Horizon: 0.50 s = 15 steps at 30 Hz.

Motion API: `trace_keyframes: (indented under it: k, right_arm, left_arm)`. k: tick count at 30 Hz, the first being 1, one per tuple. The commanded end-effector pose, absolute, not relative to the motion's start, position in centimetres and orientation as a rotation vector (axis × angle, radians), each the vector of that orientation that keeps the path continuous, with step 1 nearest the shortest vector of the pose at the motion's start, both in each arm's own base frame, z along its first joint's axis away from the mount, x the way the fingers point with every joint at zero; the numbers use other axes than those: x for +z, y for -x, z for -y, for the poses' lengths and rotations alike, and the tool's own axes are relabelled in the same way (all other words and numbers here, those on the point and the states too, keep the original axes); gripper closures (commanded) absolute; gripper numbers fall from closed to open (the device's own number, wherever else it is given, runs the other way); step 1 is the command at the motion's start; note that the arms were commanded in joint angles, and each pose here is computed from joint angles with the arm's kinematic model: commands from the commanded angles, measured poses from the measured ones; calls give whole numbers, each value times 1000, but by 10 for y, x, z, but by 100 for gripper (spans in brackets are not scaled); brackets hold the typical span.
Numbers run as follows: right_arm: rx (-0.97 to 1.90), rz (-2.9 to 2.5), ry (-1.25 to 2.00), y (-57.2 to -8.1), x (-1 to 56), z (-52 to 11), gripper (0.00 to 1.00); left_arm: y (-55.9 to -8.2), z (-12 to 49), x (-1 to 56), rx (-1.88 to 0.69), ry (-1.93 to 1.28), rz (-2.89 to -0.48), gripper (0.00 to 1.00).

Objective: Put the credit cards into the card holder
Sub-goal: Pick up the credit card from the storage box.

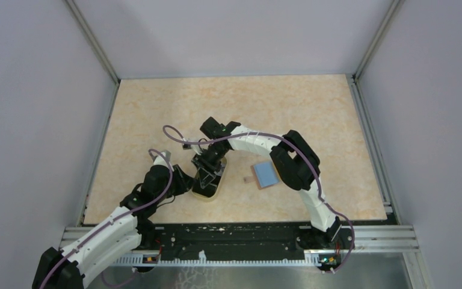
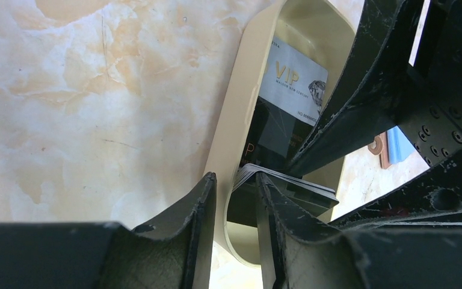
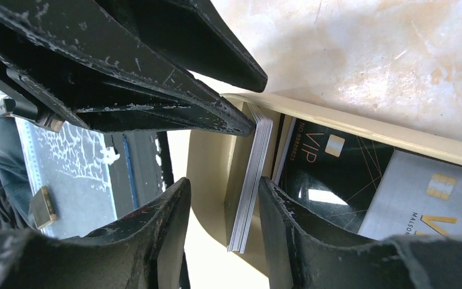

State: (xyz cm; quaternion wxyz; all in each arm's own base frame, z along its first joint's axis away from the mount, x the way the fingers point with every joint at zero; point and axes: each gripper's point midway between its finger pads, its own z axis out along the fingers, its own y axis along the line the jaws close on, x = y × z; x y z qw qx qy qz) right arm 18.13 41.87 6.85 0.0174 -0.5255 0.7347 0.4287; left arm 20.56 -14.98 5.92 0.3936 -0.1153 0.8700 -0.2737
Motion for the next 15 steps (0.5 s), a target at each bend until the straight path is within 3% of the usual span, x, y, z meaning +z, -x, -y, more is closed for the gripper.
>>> trace_keyframes:
  k: [1, 15]
  right_arm:
    - [1344, -2278, 1637, -180, 76, -421, 54]
    - [1318, -2337, 1650, -171, 55, -424, 53]
  left_arm:
    - [-207, 152, 62, -720, 297, -2190, 64]
    - [-206, 155, 64, -747, 286, -2178, 65]
